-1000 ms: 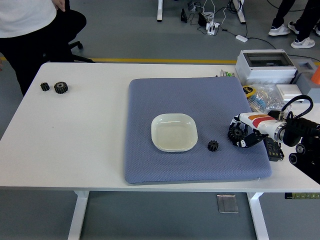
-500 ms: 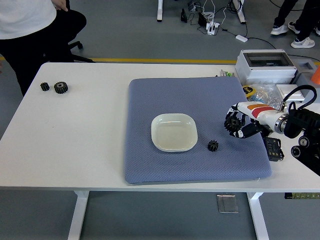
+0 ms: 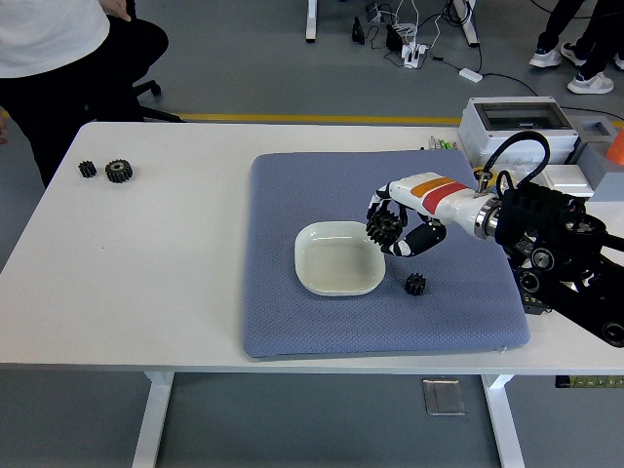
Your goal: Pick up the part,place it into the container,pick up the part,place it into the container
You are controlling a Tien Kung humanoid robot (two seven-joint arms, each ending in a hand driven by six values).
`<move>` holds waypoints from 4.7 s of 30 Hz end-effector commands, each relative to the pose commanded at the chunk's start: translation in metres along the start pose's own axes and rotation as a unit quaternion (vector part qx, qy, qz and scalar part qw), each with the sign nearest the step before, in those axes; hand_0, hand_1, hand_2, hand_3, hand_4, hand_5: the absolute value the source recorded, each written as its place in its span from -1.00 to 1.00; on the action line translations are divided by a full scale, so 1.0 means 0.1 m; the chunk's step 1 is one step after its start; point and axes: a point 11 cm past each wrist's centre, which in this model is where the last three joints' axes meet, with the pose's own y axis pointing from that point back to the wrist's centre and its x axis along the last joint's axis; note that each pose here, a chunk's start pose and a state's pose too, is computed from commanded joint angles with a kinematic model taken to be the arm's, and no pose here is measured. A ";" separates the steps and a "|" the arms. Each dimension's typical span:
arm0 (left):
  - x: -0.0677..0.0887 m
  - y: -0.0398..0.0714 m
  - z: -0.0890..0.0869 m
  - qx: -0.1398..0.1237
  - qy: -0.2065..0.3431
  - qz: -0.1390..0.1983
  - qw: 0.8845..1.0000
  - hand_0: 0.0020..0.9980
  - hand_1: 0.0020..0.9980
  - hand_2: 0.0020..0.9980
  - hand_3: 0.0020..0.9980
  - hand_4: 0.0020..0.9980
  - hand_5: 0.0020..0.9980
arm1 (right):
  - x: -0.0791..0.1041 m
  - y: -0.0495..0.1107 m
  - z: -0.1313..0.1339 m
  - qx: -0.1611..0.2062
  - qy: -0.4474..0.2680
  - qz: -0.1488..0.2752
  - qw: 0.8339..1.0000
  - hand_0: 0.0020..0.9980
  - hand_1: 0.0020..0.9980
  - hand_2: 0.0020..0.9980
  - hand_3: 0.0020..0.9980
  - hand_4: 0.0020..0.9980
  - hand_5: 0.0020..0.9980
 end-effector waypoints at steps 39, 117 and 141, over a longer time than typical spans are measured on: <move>-0.01 0.00 -0.03 0.005 -0.019 0.000 1.000 0.56 0.63 0.65 0.19 0.40 0.29 | -0.13 -0.42 -0.23 -0.012 0.033 -0.057 0.998 -0.40 -0.01 0.56 1.00 1.00 -0.35; -0.04 0.00 0.00 0.004 -0.024 0.000 1.000 0.55 0.59 0.63 0.18 0.39 0.30 | -0.87 0.29 0.59 -0.098 -0.018 -0.051 0.994 -0.46 -0.12 0.05 0.00 0.60 -0.62; 0.00 0.00 -0.04 0.010 -0.032 0.004 0.999 0.55 0.57 0.62 0.18 0.39 0.29 | -0.90 0.28 0.54 -0.087 -0.014 -0.040 0.995 -0.66 -0.40 -0.22 -0.02 0.79 -1.00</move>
